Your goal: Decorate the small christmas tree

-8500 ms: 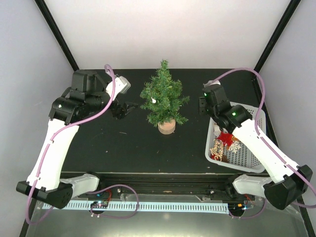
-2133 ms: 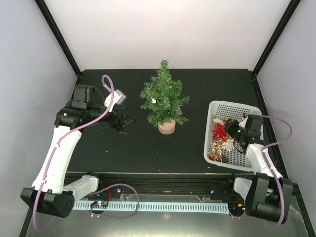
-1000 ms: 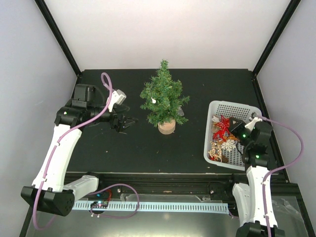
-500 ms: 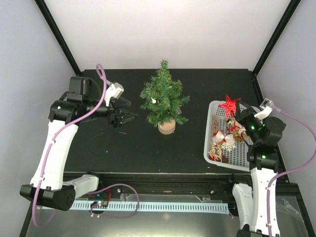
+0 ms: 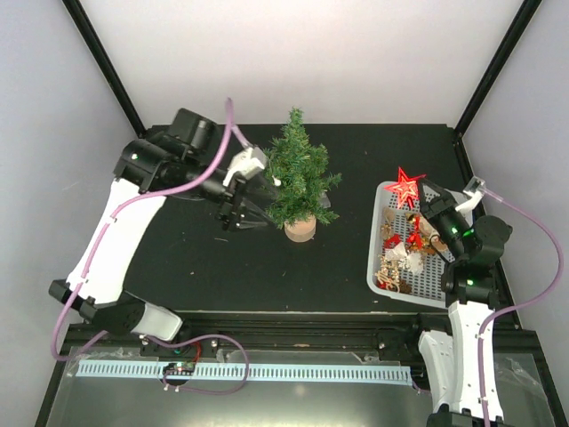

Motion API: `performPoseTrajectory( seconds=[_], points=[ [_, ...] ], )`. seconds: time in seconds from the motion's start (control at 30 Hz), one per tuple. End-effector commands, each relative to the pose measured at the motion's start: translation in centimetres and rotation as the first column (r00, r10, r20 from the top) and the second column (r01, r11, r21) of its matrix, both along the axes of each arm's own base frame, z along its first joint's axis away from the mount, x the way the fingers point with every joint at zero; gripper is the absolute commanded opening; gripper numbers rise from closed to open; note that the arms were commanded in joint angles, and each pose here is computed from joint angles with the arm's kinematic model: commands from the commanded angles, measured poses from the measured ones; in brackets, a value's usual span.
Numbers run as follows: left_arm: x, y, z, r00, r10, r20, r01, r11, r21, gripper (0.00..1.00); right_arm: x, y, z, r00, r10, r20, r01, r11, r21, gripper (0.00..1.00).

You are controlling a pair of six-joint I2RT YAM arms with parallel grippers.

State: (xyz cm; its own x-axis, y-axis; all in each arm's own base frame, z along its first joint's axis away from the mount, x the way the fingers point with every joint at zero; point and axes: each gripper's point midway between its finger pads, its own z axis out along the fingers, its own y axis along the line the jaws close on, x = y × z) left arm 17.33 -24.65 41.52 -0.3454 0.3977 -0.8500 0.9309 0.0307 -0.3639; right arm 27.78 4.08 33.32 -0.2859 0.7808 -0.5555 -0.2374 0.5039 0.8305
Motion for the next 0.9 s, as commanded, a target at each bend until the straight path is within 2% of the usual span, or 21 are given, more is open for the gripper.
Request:
performPoseTrajectory(
  seconds=[0.0, 0.1, 0.17, 0.23, 0.33, 0.47, 0.57, 0.87],
  points=[
    [-3.6, -2.4, 0.8, 0.987, -0.145, 0.071, 0.142, 0.989, 0.04, 0.92, -1.1, 1.4, 3.2, 0.991, 0.082, 0.106, -0.086, 0.996, 0.037, 0.01],
    [-3.9, -4.7, 0.7, 0.966, -0.203, 0.158, 0.19, 0.977, 0.094, 0.84, -1.4, 1.7, 3.7, 0.987, 0.103, 0.121, -0.11, 0.992, 0.059, 0.01],
    [-3.7, -6.4, 0.8, 0.958, -0.23, 0.169, 0.217, 0.972, 0.093, 0.77, -1.6, 1.8, 3.9, 0.985, 0.11, 0.132, -0.121, 0.99, 0.072, 0.01],
    [-2.8, -8.3, 0.8, 0.961, -0.235, 0.143, 0.227, 0.971, 0.07, 0.68, -1.8, 1.9, 4.0, 0.983, 0.114, 0.143, -0.126, 0.989, 0.078, 0.01],
    [-1.3, -11.4, 0.7, 0.963, -0.26, 0.067, 0.259, 0.966, 0.016, 0.59, -2.2, 2.0, 4.1, 0.98, 0.123, 0.159, -0.139, 0.986, 0.095, 0.01],
    [-0.8, -14.9, -0.1, 0.942, -0.335, -0.021, 0.334, 0.942, -0.037, 0.58, -2.8, 2.5, 4.9, 0.968, 0.156, 0.196, -0.178, 0.979, 0.1, 0.01],
    [-0.3, -17.2, -1.3, 0.927, -0.373, -0.043, 0.371, 0.927, -0.052, 0.62, -3.4, 3.4, 5.9, 0.954, 0.195, 0.228, -0.22, 0.972, 0.089, 0.01],
    [3.0, -21.0, -4.2, 0.935, -0.343, -0.085, 0.34, 0.939, -0.052, 0.67, -4.3, 4.6, 6.9, 0.933, 0.247, 0.261, -0.271, 0.961, 0.061, 0.01]
  ],
)
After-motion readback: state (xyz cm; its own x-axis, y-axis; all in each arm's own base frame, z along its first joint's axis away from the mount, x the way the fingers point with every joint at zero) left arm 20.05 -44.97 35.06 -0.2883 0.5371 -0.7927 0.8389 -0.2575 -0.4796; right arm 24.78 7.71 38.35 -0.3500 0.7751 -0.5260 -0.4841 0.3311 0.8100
